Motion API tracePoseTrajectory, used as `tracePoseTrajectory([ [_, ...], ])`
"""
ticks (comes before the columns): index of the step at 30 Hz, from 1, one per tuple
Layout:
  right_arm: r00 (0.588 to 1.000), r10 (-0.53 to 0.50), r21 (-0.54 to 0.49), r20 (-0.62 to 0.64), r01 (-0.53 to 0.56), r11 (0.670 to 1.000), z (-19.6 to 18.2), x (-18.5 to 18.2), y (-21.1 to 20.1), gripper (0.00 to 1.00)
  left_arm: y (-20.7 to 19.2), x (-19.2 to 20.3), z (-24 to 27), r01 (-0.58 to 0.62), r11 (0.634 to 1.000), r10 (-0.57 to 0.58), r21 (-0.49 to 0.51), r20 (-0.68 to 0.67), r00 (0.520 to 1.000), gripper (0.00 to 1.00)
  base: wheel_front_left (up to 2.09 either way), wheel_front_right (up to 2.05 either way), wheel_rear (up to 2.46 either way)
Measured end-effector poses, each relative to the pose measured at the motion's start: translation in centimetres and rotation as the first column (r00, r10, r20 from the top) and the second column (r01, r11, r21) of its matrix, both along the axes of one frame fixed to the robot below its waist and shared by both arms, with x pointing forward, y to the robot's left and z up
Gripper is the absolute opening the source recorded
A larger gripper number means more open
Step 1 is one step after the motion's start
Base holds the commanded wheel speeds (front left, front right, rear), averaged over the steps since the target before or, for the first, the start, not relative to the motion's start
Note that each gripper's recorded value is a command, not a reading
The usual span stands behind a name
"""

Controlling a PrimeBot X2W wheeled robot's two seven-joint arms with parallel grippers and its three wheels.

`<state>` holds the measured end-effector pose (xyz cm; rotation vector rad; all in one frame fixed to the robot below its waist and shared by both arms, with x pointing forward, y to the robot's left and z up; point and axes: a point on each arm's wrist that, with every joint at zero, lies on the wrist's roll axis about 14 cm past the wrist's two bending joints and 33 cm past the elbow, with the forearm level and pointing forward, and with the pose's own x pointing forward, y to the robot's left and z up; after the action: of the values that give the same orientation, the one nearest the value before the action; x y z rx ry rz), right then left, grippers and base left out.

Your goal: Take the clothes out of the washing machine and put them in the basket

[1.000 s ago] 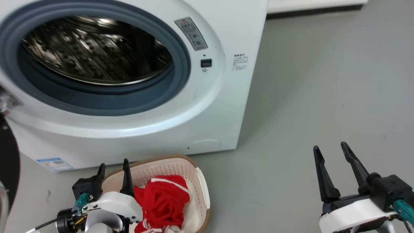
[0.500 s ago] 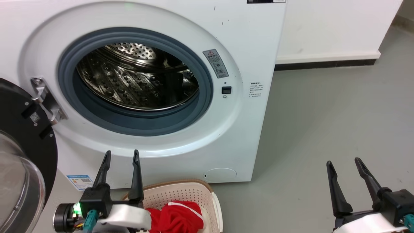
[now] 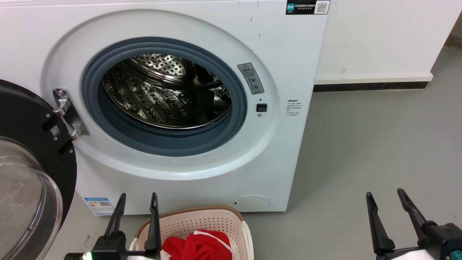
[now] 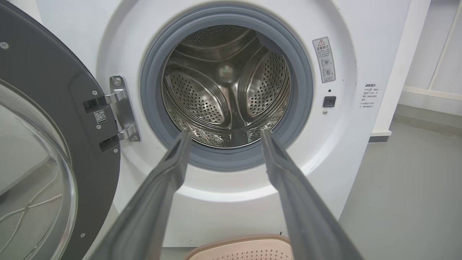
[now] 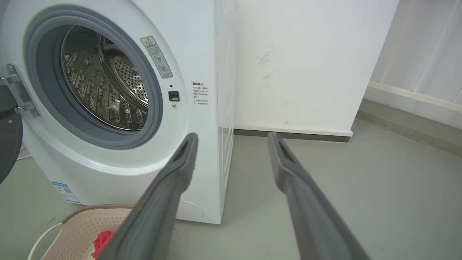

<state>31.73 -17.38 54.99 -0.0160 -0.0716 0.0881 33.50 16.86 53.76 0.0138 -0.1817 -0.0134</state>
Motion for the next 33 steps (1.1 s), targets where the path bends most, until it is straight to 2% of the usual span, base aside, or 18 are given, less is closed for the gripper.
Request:
tracePoseTrajectory([
  [33, 0.999, 0.027, 0.019, -0.017, -0.027, 0.999, -0.6, 0.4, 0.8, 1.0, 0.3, -0.5, -1.6, -0.024, 0.999, 0.022, -0.024, -0.066, 0.998, 1.0, 0.0, 0.0, 0.0],
])
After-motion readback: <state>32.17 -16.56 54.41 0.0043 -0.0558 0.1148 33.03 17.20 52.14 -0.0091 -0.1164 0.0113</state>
